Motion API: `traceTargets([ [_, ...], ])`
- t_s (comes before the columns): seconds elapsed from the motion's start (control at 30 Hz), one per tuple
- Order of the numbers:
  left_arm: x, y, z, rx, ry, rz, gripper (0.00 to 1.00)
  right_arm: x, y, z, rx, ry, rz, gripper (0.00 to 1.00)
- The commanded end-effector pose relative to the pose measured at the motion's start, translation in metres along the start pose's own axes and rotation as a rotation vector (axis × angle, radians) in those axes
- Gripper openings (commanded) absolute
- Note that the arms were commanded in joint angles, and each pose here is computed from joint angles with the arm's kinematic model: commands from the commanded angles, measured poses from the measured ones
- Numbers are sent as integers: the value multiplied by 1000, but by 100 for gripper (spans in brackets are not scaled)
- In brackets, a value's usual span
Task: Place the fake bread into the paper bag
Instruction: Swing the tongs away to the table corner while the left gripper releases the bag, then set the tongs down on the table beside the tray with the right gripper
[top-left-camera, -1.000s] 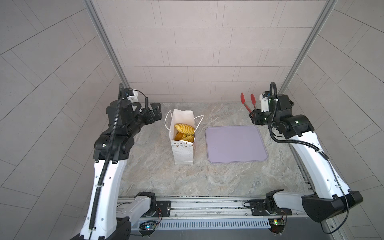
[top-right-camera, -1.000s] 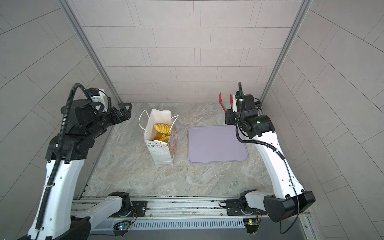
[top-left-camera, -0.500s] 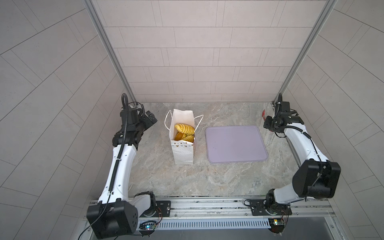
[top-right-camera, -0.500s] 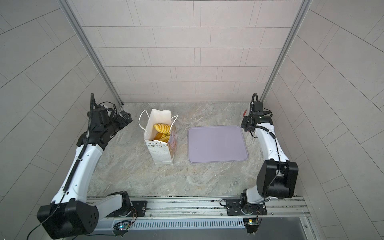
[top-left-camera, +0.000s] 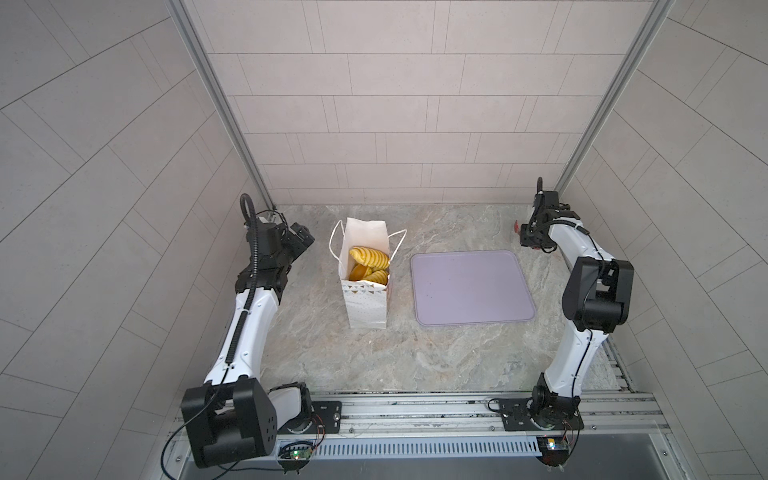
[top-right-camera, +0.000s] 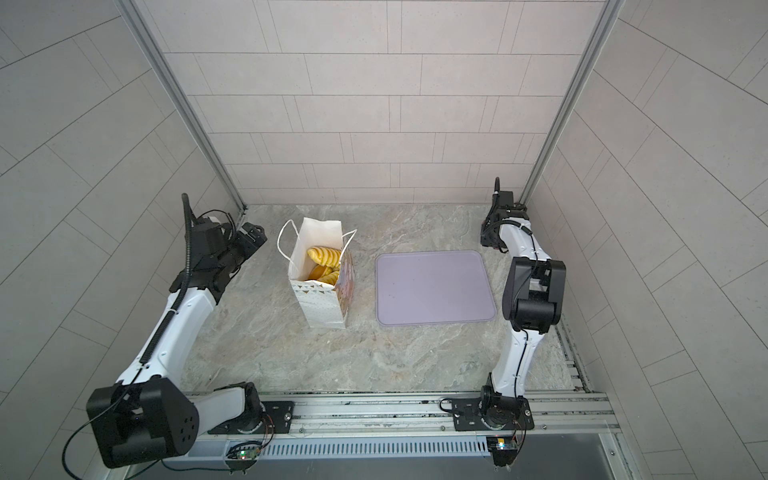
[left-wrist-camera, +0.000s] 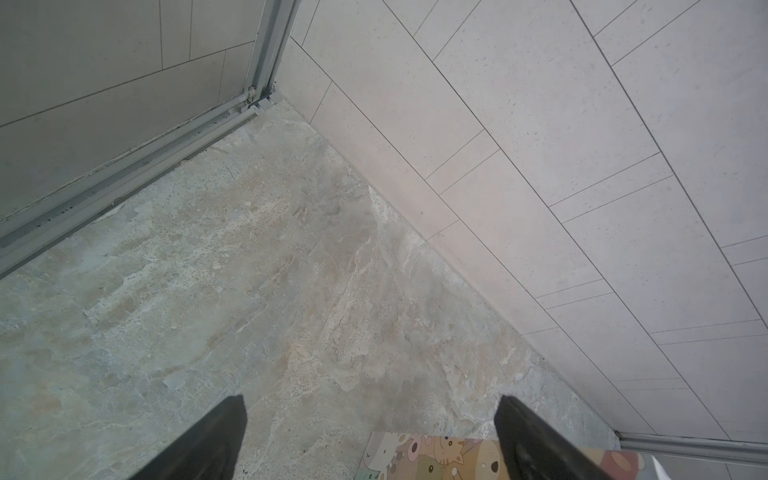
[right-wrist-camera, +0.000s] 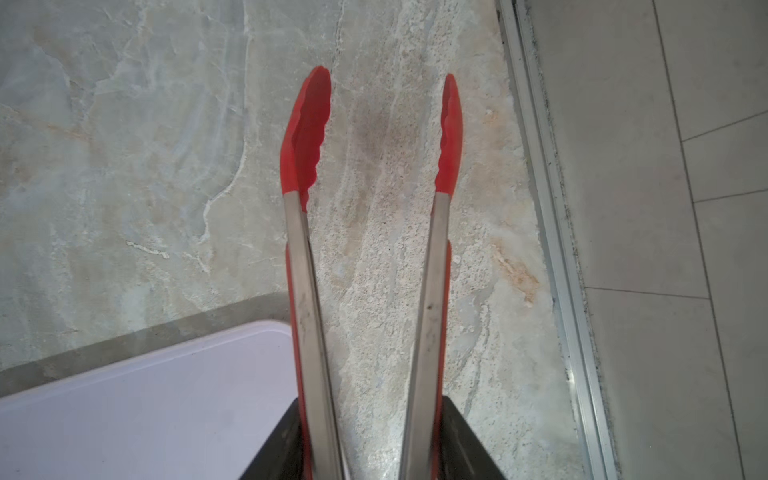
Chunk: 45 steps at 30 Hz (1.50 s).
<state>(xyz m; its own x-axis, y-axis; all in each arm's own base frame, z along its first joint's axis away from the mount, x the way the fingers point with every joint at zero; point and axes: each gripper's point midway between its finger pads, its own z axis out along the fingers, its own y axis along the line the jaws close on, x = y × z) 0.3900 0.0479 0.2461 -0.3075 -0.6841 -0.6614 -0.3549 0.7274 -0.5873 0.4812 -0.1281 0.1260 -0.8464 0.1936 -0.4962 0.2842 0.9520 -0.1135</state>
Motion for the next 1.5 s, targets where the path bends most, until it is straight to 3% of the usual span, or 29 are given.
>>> traceTargets([
  [0.0,-6,-5,4,50,-27,-38,100,-4,-21,7,4,22,-50,47],
  [0.43,-8,-6,5,89,-23,-85,100,52,-40,59,7,233,-51,58],
  [0.6,-6,-4,6,86,-17,-89,100,67,-44,64,34,335,-23,62],
  [0.7,-6,-4,6,82,-16,-89,100,64,-44,61,37,321,-7,66],
  [1.0,-4,4,17,9,30,-57,100,18,-48,9,43,115,62,81],
  [1.03,-4,4,18,3,33,-37,100,14,-47,2,43,88,68,93],
  [1.07,-6,6,18,-12,31,-26,100,9,-45,-6,45,55,75,99],
  [1.33,-20,35,27,-208,-27,15,100,-18,-25,-90,123,-264,131,99],
  [1.4,-24,31,33,-180,-63,13,100,-21,-24,-118,170,-399,163,99],
  [1.47,-31,26,35,-159,-122,46,100,-25,-14,-139,100,-559,184,99],
])
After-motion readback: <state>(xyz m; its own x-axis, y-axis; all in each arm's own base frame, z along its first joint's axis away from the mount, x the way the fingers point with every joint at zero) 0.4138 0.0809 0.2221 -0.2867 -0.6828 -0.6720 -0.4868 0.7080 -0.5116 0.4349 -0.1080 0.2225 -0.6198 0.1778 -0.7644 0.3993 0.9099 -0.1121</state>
